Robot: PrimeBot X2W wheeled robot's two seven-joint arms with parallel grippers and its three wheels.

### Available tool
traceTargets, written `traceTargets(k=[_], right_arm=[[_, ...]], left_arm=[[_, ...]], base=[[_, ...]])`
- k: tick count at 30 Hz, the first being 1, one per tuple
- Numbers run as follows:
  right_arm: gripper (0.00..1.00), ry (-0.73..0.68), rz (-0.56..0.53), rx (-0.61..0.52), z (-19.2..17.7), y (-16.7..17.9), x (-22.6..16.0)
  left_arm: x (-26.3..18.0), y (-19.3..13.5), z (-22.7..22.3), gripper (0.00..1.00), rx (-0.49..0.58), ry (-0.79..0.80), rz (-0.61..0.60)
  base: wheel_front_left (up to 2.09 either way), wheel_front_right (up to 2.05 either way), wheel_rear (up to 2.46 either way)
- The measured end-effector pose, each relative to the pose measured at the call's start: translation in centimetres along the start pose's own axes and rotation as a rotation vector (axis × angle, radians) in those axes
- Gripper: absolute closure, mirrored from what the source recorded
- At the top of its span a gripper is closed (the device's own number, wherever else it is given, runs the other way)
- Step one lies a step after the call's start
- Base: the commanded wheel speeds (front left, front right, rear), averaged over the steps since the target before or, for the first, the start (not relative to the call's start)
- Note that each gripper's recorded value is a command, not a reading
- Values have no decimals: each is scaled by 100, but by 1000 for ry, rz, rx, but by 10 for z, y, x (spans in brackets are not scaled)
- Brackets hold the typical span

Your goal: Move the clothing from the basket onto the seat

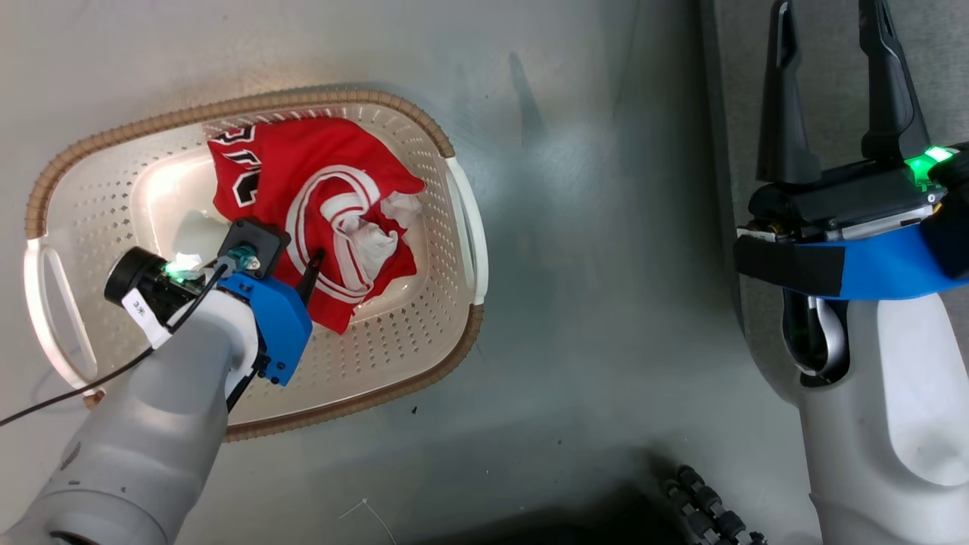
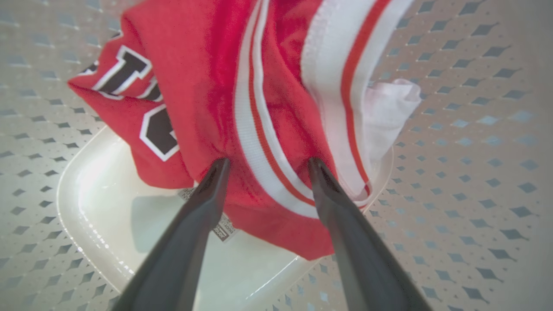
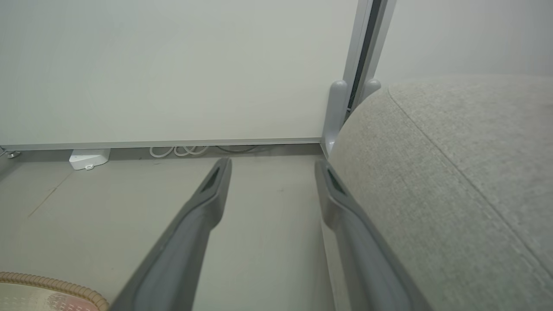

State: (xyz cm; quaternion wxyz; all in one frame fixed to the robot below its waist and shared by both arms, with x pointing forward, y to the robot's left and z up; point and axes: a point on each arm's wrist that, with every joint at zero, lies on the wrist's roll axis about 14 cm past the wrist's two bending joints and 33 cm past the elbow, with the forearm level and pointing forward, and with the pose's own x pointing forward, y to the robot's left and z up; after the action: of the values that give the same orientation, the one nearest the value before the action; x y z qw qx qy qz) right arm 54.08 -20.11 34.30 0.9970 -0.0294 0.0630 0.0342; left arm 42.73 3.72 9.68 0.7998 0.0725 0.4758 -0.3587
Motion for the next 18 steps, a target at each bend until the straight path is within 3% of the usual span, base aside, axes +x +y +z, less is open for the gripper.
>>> traceTargets(k=[14, 15, 16, 17, 18], right_arm=[[0, 57, -2, 0, -34, 0, 2], [0, 58, -3, -1, -34, -1, 2], [0, 60, -3, -1, -35, -1, 2], [0, 61, -4, -2, -35, -1, 2], [0, 61, -4, -1, -36, -1, 2]], left_arm=[[24, 5, -16, 0, 14, 56, -21], [25, 4, -17, 6, 18, 61, -24], [25, 4, -17, 82, 20, 66, -27], [26, 3, -18, 100, 23, 68, -29], [26, 3, -18, 100, 26, 68, -30]], base=[[0, 0, 0], [0, 0, 0], [0, 0, 0], [0, 0, 0], [0, 0, 0]])
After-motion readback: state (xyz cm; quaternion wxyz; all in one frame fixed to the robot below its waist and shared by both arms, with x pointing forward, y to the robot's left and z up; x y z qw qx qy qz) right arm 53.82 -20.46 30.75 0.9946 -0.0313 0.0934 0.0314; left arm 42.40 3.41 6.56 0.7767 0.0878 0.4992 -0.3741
